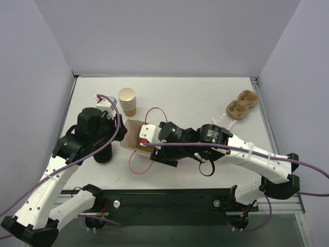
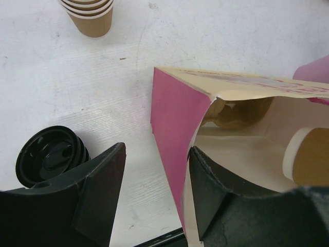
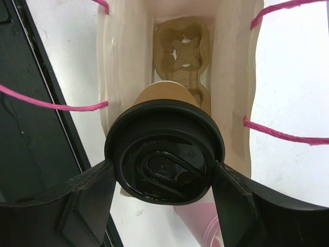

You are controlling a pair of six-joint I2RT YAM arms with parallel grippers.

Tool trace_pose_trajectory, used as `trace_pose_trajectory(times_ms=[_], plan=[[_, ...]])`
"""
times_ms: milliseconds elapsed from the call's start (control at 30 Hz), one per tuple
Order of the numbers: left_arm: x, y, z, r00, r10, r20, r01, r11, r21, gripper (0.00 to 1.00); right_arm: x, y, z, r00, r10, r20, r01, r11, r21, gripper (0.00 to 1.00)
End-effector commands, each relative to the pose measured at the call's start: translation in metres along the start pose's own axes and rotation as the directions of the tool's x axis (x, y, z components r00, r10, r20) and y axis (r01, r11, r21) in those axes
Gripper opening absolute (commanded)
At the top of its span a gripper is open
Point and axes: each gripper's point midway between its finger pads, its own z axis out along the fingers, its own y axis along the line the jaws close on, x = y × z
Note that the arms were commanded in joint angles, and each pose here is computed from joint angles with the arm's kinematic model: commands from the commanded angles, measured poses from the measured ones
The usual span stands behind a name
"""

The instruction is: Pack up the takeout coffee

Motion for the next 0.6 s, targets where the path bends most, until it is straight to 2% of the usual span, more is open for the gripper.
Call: trace_pose_trajectory(times_ms=[0,200,267,300,333,433,467,567], plan=[[-0.013,-0.011,-0.008,0.999,0.01,0.047,-0.014,0.997,0.077,0.62,0.013,-0.007,-0.004,0.999,0.002,-0.048,0.0,0.999,0.044,0.46],[-0.01,-0.027,-0.005,0.999,-0.002,0.041,-0.005,0.986,0.168,0.49,0.015,-0.008,-0.004,0.998,0.01,-0.055,-0.008,0.999,0.048,0.46],[-0.007,-0.031,-0.006,0.999,-0.002,0.033,-0.004,0.981,0.194,0.25,0.019,-0.007,-0.004,0.998,0.011,-0.061,-0.008,0.999,0.047,0.46],[-0.006,-0.032,-0.006,1.0,-0.006,0.027,0.001,0.98,0.199,0.16,0.02,-0.008,-0.004,0.998,0.01,-0.063,-0.007,0.999,0.05,0.46],[-0.005,-0.033,-0.006,1.0,-0.009,0.025,0.004,0.979,0.205,0.12,0.021,-0.009,-0.005,0.998,0.013,-0.063,-0.01,0.999,0.052,0.46],[-0.003,-0.04,-0.007,0.999,-0.016,0.029,0.008,0.969,0.247,0.07,0.022,-0.012,-0.006,0.998,0.013,-0.061,-0.01,0.998,0.057,0.46],[-0.003,-0.044,-0.009,0.999,-0.015,0.033,0.005,0.963,0.269,0.0,0.022,-0.013,-0.006,0.998,0.001,-0.062,0.002,0.998,0.061,0.46],[-0.014,-0.053,-0.014,0.995,-0.006,0.101,-0.028,0.945,0.326,0.0,0.02,-0.023,-0.005,0.998,-0.03,-0.06,0.035,0.995,0.088,0.46]])
